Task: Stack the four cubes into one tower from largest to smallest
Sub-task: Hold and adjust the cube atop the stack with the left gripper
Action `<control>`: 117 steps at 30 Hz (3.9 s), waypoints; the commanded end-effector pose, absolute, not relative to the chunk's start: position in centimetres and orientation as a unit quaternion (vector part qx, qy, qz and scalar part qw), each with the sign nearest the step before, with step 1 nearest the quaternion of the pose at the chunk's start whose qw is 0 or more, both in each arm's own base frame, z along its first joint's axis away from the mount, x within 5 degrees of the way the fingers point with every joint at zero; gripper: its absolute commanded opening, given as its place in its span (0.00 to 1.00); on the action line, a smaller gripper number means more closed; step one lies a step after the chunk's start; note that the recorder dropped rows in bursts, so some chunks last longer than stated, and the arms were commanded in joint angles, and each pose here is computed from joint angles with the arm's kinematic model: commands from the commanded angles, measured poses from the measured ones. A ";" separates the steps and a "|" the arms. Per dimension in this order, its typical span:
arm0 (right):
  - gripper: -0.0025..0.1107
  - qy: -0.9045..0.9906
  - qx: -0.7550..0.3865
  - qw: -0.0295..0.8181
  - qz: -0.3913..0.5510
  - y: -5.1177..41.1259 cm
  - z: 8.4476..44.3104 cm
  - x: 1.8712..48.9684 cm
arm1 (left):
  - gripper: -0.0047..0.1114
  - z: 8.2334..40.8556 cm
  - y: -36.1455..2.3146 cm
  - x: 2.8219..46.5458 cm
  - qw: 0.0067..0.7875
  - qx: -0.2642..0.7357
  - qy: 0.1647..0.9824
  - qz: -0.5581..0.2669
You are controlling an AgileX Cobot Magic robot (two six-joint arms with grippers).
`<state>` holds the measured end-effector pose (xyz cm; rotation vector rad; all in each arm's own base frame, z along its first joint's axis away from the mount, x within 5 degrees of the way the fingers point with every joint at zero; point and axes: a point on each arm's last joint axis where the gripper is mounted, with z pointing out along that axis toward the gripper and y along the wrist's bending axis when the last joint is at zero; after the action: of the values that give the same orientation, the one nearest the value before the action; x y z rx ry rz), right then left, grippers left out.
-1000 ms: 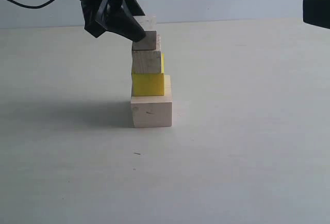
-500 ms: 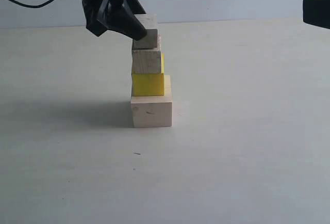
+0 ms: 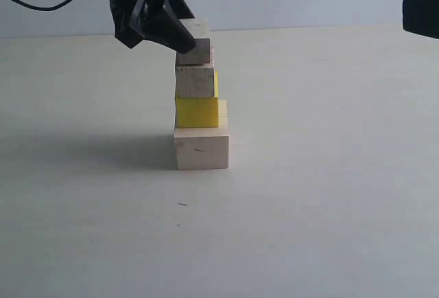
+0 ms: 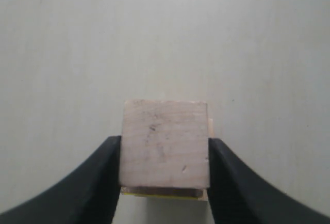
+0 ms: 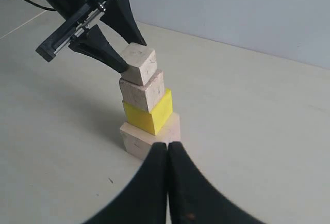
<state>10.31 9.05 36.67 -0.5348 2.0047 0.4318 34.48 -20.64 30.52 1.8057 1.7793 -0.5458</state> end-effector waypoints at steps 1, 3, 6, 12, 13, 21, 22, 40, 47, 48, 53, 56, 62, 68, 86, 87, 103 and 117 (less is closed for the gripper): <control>0.02 0.823 -0.220 0.491 0.181 9.0 36.6 10.2 | 0.04 30.9 -20.9 34.5 0.281 0.665 0.660 -0.210; 0.02 0.823 -0.220 0.491 0.181 9.0 36.6 10.2 | 0.04 30.9 -20.9 34.5 0.281 0.665 0.660 -0.210; 0.02 0.823 -0.220 0.491 0.181 9.0 36.6 10.2 | 0.04 30.9 -20.9 34.5 0.280 0.665 0.660 -0.210; 0.02 0.823 -0.220 0.491 0.181 9.0 36.6 10.2 | 0.11 30.9 -20.9 34.5 0.280 0.665 0.660 -0.210; 0.02 0.823 -0.220 0.491 0.181 9.0 36.6 10.2 | 0.14 30.9 -20.9 34.5 0.280 0.665 0.660 -0.210; 0.02 0.823 -0.220 0.491 0.181 9.0 36.6 10.2 | 0.35 30.8 -20.8 34.5 0.278 0.665 0.661 -0.207; 0.02 0.823 -0.220 0.491 0.181 9.0 36.6 10.2 | 0.35 30.7 -20.7 34.6 0.275 0.668 0.661 -0.201; 0.02 0.823 -0.220 0.491 0.181 9.0 36.6 10.2 | 0.35 30.8 -20.8 34.6 0.277 0.665 0.663 -0.206; 0.02 0.823 -0.220 0.490 0.181 9.0 36.6 10.2 | 0.35 30.8 -20.8 34.6 0.279 0.664 0.663 -0.202; 0.02 0.823 -0.220 0.490 0.181 9.0 36.6 10.2 | 0.35 30.8 -20.8 34.6 0.279 0.664 0.663 -0.202; 0.02 0.823 -0.220 0.490 0.181 9.0 36.6 10.2 | 0.35 30.8 -20.8 34.6 0.276 0.665 0.663 -0.204; 0.02 0.823 -0.220 0.490 0.181 9.0 36.6 10.2 | 0.35 30.8 -20.8 34.5 0.276 0.666 0.663 -0.204; 0.02 0.823 -0.220 0.490 0.181 9.0 36.6 10.2 | 0.35 30.8 -20.8 34.5 0.275 0.667 0.661 -0.204; 0.02 0.823 -0.220 0.490 0.181 9.0 36.6 10.2 | 0.35 30.8 -20.8 34.5 0.275 0.667 0.661 -0.204; 0.02 0.823 -0.220 0.490 0.181 9.0 36.6 10.2 | 0.35 30.7 -20.7 34.4 0.270 0.673 0.657 -0.207; 0.02 0.823 -0.220 0.490 0.181 9.0 36.6 10.2 | 0.35 30.7 -20.7 34.4 0.270 0.673 0.657 -0.207; 0.02 0.823 -0.220 0.490 0.181 9.0 36.6 10.2 | 0.35 30.8 -20.8 34.5 0.276 0.670 0.658 -0.204; 0.02 0.823 -0.220 0.490 0.181 9.0 36.6 10.2 | 0.35 30.8 -20.8 34.5 0.276 0.670 0.658 -0.204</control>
<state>10.31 9.06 36.67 -0.5346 2.0051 0.4326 34.45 -20.59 30.52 1.8163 1.7807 -0.5418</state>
